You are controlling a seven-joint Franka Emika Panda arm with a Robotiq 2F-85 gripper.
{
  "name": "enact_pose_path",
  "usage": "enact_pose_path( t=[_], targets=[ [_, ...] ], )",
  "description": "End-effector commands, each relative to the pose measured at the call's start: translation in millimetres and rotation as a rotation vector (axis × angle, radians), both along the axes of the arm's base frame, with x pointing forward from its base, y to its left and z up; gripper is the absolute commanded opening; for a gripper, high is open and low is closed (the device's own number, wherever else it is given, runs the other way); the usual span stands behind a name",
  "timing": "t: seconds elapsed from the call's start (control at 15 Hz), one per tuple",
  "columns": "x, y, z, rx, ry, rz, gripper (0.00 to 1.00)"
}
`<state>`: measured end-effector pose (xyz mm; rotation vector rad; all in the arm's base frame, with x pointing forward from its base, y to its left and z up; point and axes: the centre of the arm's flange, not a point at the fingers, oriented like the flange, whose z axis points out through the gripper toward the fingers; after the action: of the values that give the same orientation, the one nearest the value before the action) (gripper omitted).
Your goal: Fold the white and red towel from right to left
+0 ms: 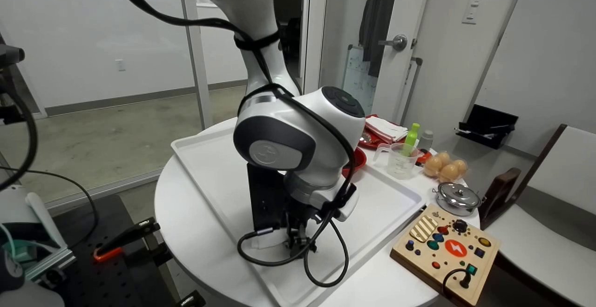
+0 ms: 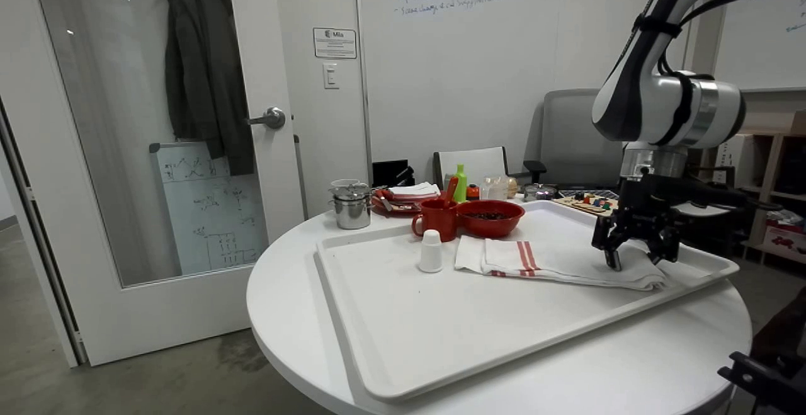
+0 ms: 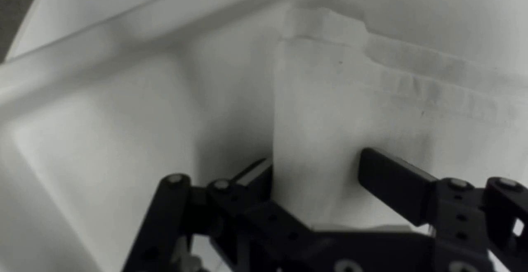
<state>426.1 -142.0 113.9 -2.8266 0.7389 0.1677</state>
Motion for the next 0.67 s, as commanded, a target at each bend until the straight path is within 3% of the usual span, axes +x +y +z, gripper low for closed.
enact_pose_path(
  t=[0.0,0.13,0.4,0.6],
  targets=[
    [-9,-2,-5,0.03,-0.018,-0.004,0.21],
    [-10,-3,-4,0.039,-0.021,-0.005,0.05],
    [-12,-5,1,0.052,-0.012,-0.007,0.0],
    [-7,-10,10,0.051,-0.005,-0.005,0.04]
  ],
)
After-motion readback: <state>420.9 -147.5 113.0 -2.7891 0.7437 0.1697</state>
